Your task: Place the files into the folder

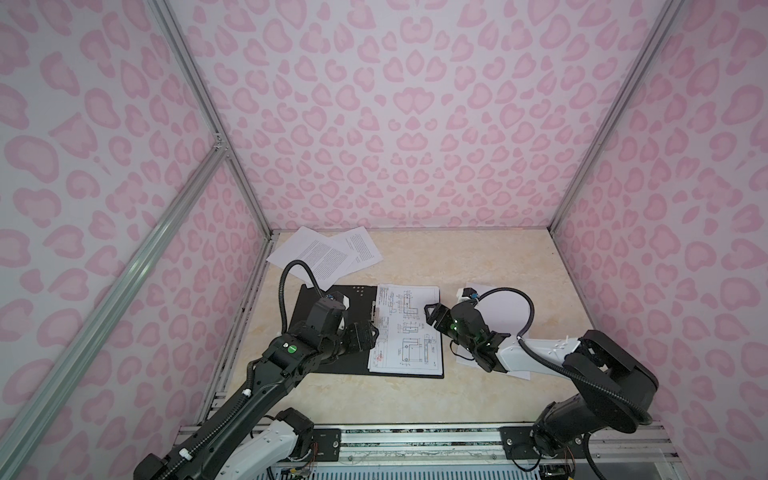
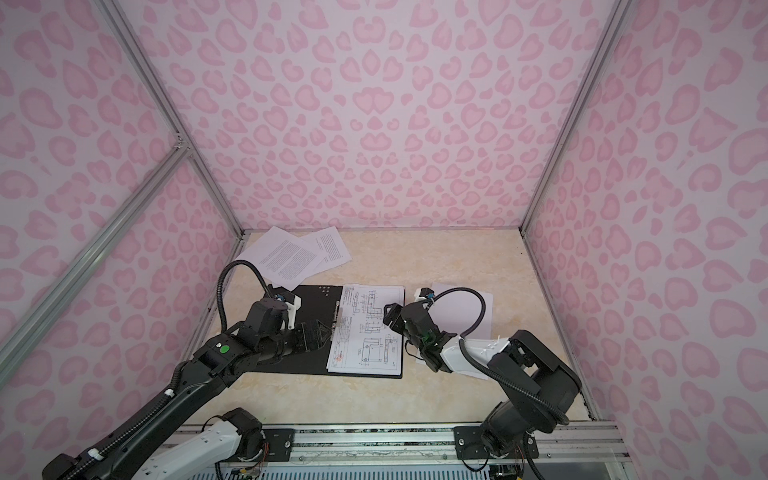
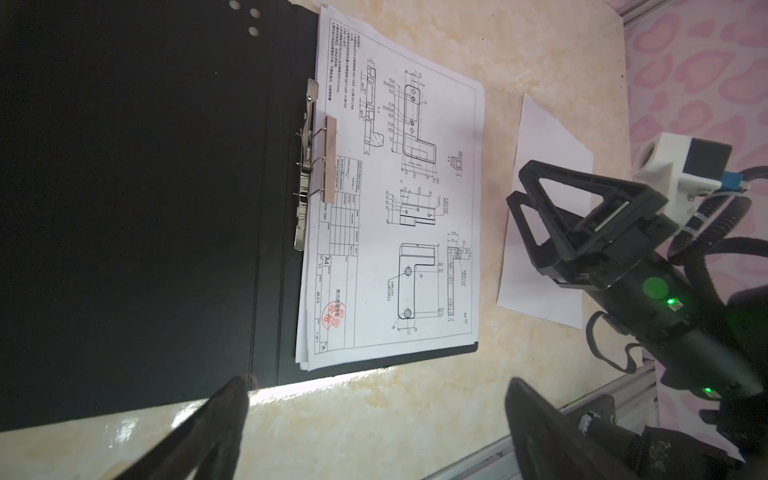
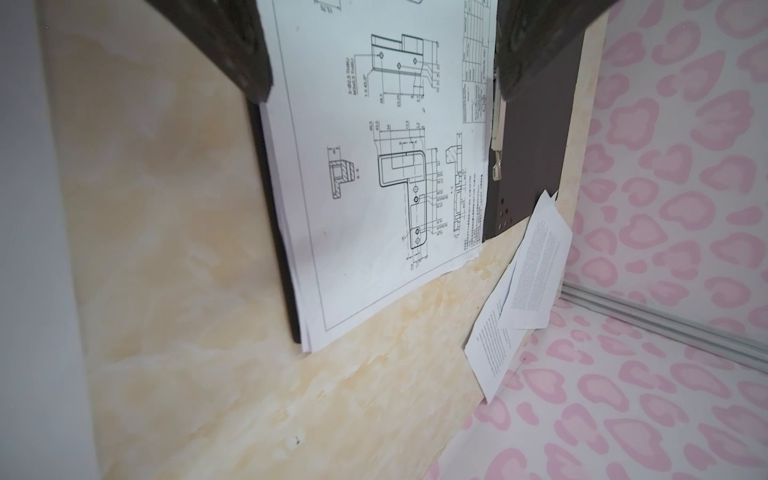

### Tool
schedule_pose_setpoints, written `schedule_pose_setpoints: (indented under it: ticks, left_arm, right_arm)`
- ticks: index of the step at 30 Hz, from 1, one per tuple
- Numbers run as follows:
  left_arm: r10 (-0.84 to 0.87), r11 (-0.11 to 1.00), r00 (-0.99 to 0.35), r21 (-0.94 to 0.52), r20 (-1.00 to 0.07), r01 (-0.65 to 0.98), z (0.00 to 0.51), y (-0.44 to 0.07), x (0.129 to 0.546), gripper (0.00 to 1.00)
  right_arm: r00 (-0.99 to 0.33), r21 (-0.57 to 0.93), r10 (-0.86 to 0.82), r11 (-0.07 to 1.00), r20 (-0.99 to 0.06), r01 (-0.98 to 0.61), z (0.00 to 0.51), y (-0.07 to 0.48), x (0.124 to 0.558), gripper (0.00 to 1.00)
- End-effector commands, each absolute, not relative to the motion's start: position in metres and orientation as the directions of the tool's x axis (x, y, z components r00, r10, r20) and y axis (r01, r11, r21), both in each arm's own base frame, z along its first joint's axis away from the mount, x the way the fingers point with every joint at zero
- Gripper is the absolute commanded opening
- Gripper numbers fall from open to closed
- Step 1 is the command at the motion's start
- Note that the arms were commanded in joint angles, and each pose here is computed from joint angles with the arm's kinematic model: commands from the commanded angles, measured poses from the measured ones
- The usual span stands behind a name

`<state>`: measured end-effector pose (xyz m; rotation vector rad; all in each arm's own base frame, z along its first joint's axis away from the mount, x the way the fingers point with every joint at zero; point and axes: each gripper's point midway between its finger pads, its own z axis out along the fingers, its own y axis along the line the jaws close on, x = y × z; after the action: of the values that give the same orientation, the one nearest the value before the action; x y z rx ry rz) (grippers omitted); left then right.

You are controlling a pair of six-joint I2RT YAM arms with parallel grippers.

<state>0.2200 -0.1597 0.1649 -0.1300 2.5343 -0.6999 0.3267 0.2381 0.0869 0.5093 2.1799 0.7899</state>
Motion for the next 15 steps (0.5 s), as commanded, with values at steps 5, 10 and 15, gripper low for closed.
schedule_pose_setpoints:
  ticks: [5, 10, 15]
  left_arm:
    - [-0.125, 0.796, -0.878, -0.575, -0.462, 0.189, 0.189, -0.199, 0.227, 0.98]
    - [0.036, 0.765, -0.884, -0.557, -0.465, 0.324, 0.196, -0.268, 0.23, 0.98]
    - [0.173, 0.708, -0.891, -0.576, -0.42, 0.409, 0.184, -0.358, 0.233, 0.98]
  right_arm:
    - [-0.605, 0.46, 0.531, 0.84, -0.593, 0.286, 0.092, 0.148, 0.329, 0.97]
    - [-0.638, 0.394, 0.566, 0.824, -0.522, 0.408, 0.083, 0.052, 0.334, 0.97]
    - [-0.568, 0.425, 0.667, 0.745, -0.482, 0.513, 0.082, -0.022, 0.331, 0.97]
